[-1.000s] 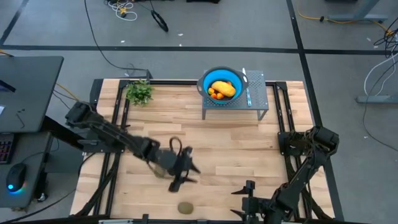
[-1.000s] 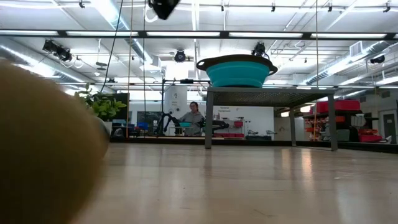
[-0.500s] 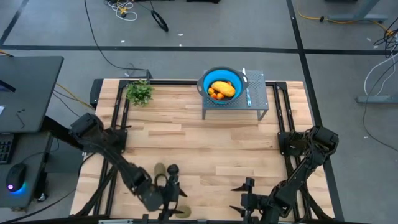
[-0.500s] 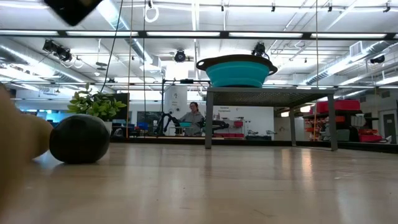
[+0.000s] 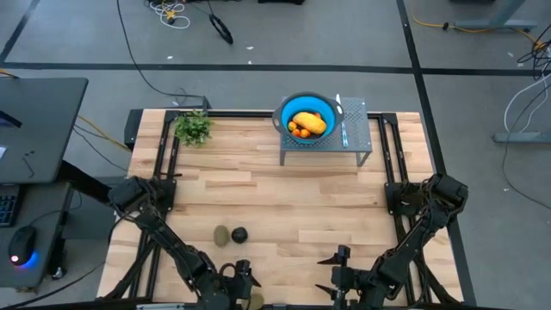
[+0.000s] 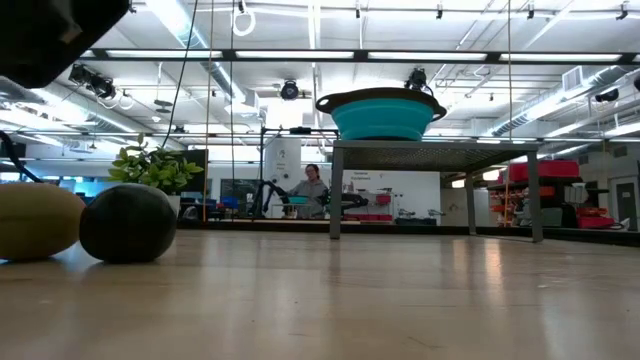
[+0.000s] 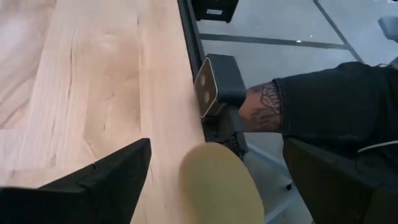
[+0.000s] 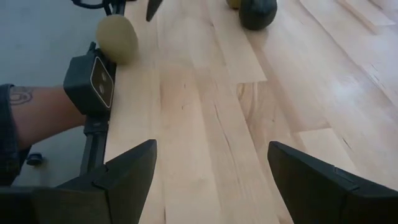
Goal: Pick & Place Fruit
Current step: Put the brown kiwi into the blue strainer bowl
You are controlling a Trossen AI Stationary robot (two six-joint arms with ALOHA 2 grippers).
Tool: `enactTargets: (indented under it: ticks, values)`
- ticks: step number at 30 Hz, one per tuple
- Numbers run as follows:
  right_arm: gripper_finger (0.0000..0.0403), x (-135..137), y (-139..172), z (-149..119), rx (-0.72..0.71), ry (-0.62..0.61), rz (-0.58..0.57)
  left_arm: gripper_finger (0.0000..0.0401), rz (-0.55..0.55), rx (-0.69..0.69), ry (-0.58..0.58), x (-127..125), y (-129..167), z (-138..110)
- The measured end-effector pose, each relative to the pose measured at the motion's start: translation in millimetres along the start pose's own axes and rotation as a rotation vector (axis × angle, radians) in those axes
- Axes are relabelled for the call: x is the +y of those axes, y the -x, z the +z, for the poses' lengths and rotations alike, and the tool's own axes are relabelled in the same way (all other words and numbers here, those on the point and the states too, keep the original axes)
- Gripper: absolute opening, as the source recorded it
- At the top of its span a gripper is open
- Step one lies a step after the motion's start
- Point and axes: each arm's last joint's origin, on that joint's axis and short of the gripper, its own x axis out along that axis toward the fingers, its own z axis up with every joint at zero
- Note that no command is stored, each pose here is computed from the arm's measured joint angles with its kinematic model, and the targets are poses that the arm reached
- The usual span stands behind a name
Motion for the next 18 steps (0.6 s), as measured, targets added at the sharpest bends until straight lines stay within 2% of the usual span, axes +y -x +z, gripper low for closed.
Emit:
enactTargets:
  ticks: [9,13,18]
  values:
    - [0.0318,1,0,0,0.0,-0.006,0.008,0.0376,0.012,0.049,0.029,2,-7,-14]
    - [0.0318,1,0,0,0.002,-0.006,0.01,0.0376,-0.024,0.107,0.042,-1,-18,-24]
    - [0.0318,1,0,0,0.002,-0.006,0.009,0.0376,-0.018,0.106,0.04,-4,-22,-24]
